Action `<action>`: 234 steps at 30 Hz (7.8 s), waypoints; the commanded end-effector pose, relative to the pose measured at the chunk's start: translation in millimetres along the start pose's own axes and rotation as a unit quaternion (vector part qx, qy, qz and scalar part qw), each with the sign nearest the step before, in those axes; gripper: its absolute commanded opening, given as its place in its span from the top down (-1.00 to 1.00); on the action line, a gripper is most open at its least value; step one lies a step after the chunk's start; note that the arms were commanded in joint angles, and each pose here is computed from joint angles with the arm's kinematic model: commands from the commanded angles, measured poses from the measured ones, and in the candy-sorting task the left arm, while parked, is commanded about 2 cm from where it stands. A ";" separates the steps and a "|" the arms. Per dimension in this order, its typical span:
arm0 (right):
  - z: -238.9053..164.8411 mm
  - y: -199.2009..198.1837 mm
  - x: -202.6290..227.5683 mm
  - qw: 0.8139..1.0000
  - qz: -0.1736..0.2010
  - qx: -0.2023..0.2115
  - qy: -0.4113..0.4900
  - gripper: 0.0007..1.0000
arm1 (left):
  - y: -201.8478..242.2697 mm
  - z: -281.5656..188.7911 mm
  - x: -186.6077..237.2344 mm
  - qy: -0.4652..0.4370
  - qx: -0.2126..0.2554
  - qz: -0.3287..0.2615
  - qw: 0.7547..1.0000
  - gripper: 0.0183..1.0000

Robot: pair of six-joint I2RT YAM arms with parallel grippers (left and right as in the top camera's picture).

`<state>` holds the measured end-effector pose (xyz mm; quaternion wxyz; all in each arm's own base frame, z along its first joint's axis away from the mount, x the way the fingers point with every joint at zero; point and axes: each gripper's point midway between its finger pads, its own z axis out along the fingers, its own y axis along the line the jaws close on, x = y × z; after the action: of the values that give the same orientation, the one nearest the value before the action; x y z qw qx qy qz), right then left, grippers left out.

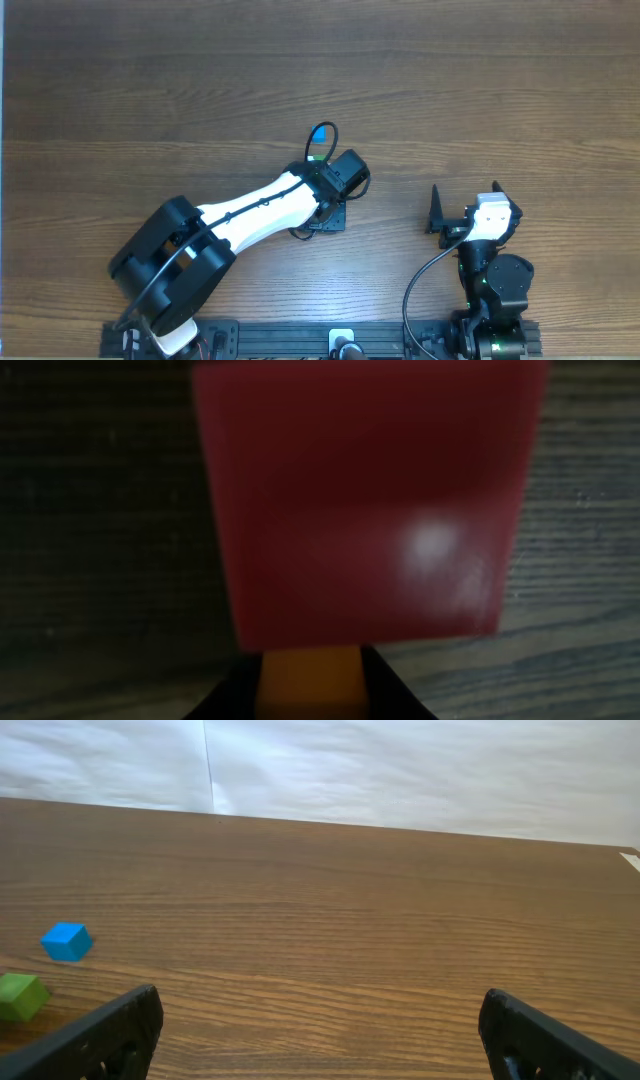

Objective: Stack Cubes

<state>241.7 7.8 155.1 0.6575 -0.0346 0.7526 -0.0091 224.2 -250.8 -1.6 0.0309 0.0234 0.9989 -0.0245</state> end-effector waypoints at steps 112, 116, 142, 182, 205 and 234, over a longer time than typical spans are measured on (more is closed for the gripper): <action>0.0 -0.4 1.5 1.000 0.002 0.000 -0.002 -0.98 | -7.9 -50.2 -75.1 -0.012 0.000 -0.058 0.998 0.51; 0.0 -0.4 1.5 1.000 0.002 0.000 -0.002 -0.98 | -8.0 -50.2 -75.1 -0.012 0.000 -0.058 0.998 0.51; 0.0 -0.4 1.5 1.000 0.002 0.000 -0.002 -0.98 | -9.2 -43.9 -69.9 -0.002 -0.007 -0.054 0.999 0.50; 0.0 -0.4 1.5 1.000 0.002 0.000 -0.002 -0.98 | -5.9 -130.5 -129.0 -0.165 0.069 -0.089 0.980 -1.00; 0.0 -0.4 1.5 1.000 0.002 0.000 -0.002 -0.99 | 116.1 -350.1 -132.9 -0.593 0.160 -0.066 0.786 -1.00; 0.0 -0.4 1.5 1.000 0.002 0.000 -0.002 -0.99 | 233.7 -215.4 -26.4 -0.680 0.073 -0.046 0.728 -1.00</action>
<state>241.7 7.7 155.1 0.6575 -0.0344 0.7526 -0.0092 250.0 -2.0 208.2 0.6905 -0.0816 0.7090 -0.1179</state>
